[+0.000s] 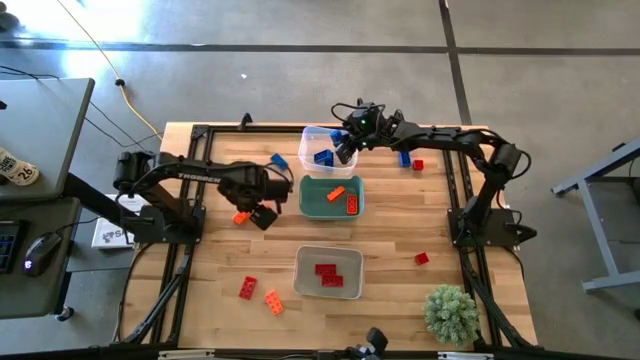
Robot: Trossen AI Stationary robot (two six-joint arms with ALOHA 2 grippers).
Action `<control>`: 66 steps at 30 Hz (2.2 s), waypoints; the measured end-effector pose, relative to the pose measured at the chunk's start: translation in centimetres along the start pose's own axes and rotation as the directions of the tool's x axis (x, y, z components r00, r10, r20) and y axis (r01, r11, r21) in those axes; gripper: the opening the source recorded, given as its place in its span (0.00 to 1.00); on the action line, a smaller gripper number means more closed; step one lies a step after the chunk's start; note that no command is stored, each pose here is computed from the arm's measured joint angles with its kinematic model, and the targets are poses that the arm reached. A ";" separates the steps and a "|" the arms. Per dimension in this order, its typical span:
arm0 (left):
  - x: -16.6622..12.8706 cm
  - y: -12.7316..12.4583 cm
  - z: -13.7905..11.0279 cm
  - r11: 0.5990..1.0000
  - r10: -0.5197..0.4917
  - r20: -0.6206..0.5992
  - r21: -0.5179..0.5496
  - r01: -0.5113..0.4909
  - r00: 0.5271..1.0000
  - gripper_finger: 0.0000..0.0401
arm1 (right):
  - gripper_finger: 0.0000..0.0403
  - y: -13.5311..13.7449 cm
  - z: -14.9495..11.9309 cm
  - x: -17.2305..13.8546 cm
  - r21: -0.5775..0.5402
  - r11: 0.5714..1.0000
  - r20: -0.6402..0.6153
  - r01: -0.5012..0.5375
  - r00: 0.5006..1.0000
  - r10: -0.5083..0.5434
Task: Sort & place blocks by color
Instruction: Put the blue game piece into the transparent bin, then put the orange game piece into the green bin
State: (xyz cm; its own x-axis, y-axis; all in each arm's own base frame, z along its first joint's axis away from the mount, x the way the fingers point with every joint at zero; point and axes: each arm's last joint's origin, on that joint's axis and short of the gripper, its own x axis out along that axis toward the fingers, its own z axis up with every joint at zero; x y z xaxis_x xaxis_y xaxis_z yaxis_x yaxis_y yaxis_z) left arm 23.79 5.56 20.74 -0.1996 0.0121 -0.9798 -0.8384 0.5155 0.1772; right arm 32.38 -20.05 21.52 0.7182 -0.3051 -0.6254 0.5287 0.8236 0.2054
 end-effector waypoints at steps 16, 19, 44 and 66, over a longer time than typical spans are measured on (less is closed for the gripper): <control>4.7 0.3 -2.2 0.998 0.063 -0.063 -0.019 -0.064 0.996 0.58 | 0.49 0.0 0.0 0.0 -0.010 1.000 -0.002 0.009 1.000 -0.009; 5.3 0.5 -1.9 0.999 0.050 -0.057 -0.017 -0.051 0.997 0.58 | 0.50 0.0 0.0 0.0 -0.007 1.000 -0.003 0.006 1.000 -0.006; 8.7 3.1 0.1 0.994 -0.104 -0.050 0.039 0.106 0.993 0.48 | 0.50 2.7 1.0 -2.2 0.012 0.999 0.060 -0.040 0.997 0.039; 2.2 4.1 -0.3 0.928 -0.295 0.235 0.300 0.219 0.926 0.28 | 0.50 6.0 1.2 -9.5 0.099 0.995 0.041 0.011 0.999 -0.015</control>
State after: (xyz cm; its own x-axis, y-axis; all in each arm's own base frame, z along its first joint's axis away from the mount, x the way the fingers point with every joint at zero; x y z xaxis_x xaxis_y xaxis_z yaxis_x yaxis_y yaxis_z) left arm 19.76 7.47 19.32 0.1810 0.0603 -0.9816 -0.6699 0.7383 -0.0782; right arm 29.22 -12.81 29.56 0.7284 -0.3365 -0.5968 0.5784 0.7690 0.2722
